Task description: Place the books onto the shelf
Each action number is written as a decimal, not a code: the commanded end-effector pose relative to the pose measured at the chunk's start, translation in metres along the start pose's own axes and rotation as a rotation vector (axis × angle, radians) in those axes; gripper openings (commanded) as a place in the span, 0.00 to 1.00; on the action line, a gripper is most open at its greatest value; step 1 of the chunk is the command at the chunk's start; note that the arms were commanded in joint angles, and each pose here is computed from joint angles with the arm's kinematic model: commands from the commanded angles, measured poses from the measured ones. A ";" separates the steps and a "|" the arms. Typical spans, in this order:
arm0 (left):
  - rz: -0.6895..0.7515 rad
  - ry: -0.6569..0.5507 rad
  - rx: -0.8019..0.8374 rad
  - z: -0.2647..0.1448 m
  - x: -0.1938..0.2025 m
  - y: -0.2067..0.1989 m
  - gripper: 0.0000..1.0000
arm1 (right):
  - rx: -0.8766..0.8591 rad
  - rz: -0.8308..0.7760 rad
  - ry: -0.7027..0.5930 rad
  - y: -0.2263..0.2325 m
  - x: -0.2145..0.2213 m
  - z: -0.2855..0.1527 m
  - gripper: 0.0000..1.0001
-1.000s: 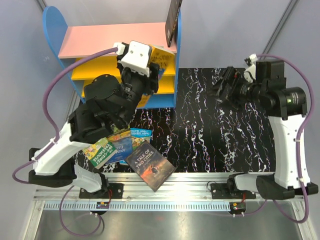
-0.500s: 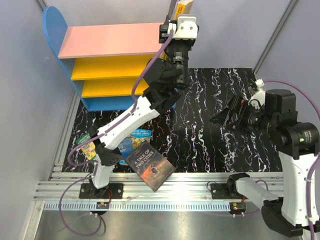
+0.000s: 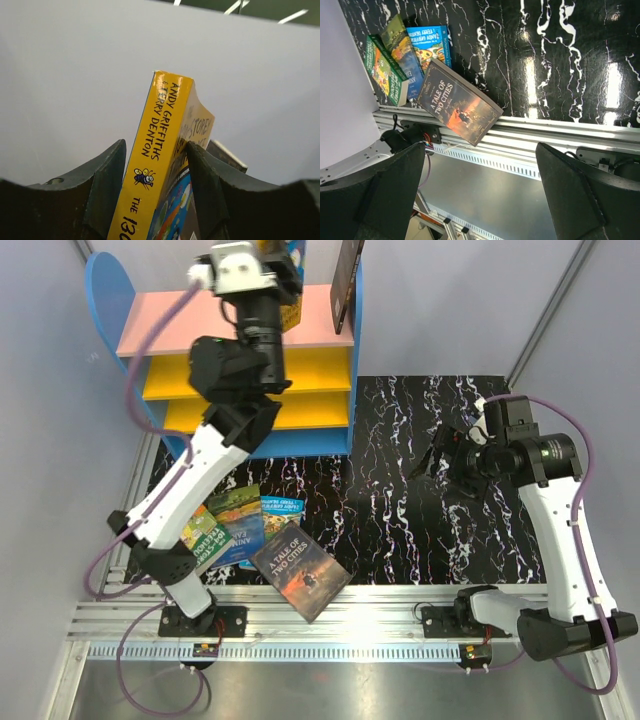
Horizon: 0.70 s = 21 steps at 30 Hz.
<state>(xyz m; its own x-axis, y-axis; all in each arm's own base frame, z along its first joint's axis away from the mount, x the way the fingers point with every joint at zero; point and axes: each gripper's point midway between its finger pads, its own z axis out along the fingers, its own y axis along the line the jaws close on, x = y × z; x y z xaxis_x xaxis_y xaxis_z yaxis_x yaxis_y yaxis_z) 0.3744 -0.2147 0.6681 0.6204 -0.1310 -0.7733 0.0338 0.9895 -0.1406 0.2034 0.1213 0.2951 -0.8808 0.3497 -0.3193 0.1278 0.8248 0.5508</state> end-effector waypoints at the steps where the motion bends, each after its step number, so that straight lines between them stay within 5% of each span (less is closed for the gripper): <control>1: -0.195 -0.215 0.029 0.005 -0.062 0.025 0.00 | 0.027 -0.001 0.014 -0.005 0.001 0.005 1.00; 10: -0.225 -0.311 0.064 0.069 -0.004 0.000 0.00 | 0.056 -0.011 -0.006 -0.010 -0.006 0.007 1.00; 21: -0.263 -0.236 0.026 0.082 0.110 -0.011 0.00 | 0.154 -0.015 -0.036 -0.027 -0.006 0.000 1.00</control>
<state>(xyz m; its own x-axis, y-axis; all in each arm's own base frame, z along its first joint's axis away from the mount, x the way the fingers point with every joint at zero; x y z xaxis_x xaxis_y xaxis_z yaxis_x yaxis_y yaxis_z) 0.5539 -0.2655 0.5667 0.6287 -0.2486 -0.7369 0.1565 0.9686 -0.1932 0.2135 0.1063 0.2796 -0.8698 0.3591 -0.3384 0.1755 0.8661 0.4680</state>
